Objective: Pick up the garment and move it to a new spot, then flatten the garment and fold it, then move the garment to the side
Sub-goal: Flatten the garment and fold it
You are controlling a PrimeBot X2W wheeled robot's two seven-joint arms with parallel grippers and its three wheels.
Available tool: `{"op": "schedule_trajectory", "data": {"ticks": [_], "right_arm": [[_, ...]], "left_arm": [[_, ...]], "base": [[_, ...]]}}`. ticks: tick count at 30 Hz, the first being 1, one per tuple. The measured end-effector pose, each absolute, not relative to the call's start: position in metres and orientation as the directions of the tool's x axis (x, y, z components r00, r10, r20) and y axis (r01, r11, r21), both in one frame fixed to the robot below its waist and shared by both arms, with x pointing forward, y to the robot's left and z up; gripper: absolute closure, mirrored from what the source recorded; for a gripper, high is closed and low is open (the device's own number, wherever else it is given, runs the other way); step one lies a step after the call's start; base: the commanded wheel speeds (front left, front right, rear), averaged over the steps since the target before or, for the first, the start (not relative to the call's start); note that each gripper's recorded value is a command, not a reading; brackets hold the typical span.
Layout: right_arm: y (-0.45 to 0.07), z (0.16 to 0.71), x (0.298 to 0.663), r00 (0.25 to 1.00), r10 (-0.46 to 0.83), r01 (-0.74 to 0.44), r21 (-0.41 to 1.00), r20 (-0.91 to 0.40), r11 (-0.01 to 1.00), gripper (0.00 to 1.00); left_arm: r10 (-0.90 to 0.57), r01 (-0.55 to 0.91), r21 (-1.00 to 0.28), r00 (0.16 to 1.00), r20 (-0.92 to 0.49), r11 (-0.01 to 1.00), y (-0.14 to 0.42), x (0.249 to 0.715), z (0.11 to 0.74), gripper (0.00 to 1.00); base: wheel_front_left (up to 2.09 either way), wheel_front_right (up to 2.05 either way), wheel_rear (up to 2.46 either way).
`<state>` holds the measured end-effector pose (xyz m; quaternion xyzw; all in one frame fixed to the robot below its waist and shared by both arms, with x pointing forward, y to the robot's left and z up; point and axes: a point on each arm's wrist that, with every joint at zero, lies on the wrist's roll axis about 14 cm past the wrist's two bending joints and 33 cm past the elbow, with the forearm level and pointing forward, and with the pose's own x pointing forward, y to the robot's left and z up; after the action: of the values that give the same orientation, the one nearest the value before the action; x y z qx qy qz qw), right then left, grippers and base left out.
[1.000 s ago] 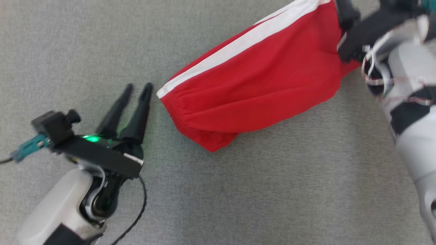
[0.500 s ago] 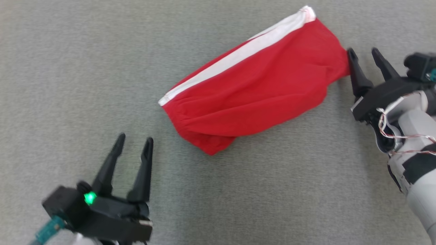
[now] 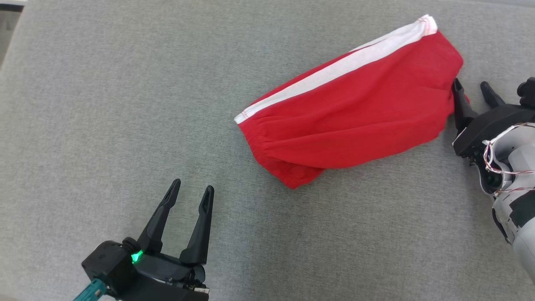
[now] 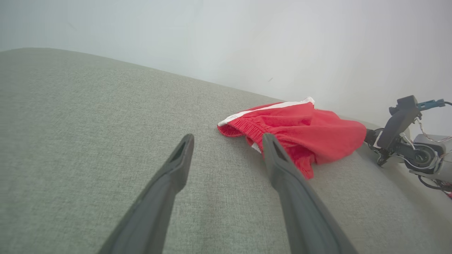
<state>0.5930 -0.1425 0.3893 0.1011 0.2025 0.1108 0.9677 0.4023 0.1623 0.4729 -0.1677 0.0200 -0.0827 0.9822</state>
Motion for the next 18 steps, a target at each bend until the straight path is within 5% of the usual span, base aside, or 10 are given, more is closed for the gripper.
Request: {"op": "schedule_trajectory", "data": {"ticks": [18], "right_arm": [[-0.122,0.416,0.612,0.922,0.276,-0.186,0.314,-0.270,0.931,0.06]], "left_arm": [[-0.181,0.174,-0.292,0.983,0.001,0.941,0.163,0.401,0.476,0.00]], "base": [[0.00,0.00,0.00]]}}
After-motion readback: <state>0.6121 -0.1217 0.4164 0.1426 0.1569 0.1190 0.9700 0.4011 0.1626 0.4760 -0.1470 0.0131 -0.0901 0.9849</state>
